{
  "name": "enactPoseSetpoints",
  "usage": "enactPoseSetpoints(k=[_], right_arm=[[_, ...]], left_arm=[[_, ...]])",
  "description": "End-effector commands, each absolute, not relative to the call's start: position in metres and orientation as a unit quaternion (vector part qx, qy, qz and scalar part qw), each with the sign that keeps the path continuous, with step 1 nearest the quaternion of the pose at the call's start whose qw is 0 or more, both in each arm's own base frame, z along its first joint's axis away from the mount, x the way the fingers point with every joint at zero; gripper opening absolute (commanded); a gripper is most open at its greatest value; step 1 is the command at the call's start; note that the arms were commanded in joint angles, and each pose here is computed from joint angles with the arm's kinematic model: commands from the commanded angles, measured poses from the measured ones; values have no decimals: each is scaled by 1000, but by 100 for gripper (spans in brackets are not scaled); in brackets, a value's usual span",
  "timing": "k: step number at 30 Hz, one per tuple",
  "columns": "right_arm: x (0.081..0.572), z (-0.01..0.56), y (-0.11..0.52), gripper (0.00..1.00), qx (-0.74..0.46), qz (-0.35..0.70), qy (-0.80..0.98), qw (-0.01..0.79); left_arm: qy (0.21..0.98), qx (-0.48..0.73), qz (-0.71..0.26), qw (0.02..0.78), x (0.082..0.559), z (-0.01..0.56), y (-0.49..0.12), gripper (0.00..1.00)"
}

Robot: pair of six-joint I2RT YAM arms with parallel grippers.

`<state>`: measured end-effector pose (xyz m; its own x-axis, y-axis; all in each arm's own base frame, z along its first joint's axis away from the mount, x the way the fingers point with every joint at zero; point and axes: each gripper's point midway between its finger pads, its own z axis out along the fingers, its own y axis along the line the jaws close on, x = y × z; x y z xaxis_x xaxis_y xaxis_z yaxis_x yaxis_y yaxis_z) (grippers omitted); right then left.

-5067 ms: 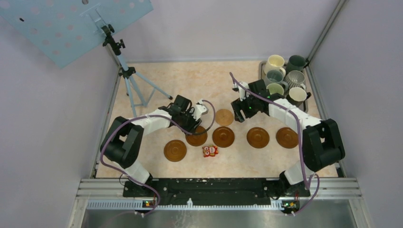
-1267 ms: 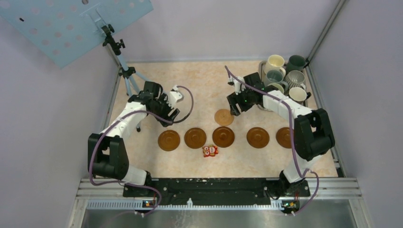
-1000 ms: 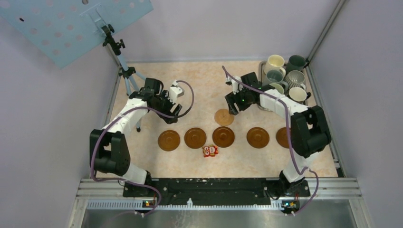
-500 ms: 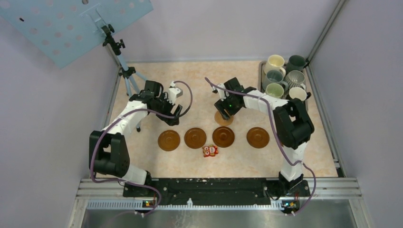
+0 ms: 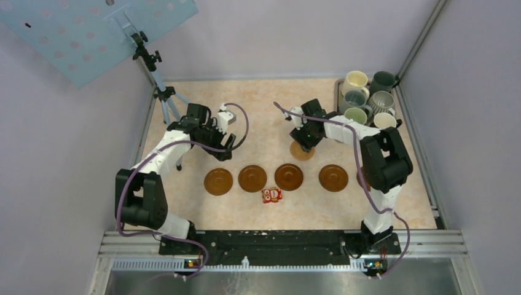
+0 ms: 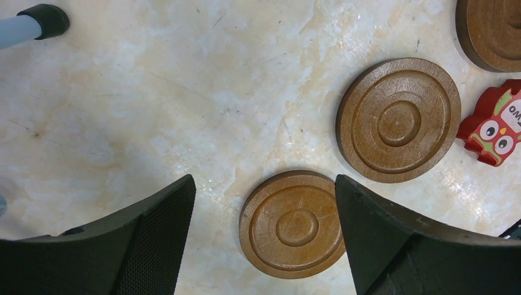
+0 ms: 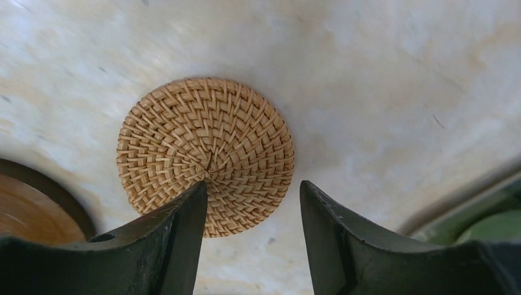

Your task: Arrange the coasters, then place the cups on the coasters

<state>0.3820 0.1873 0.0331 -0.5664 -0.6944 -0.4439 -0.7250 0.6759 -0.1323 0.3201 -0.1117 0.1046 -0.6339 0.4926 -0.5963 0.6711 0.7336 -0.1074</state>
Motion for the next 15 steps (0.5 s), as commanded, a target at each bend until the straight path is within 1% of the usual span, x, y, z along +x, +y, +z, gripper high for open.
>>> enactPoseSetpoints(k=[1,8,15], right_arm=[[360,24,127,56,-419,-18,890,180],[351,28,93,55,-440,-48,879,176],[356,32,62,49,-447,-86,871,182]], left_arm=[[878,331,-166,303,326,114,-116,89],[876,335,-165,304,328,113,-116,89],[875,339,-162,304,327,112,-114,89]])
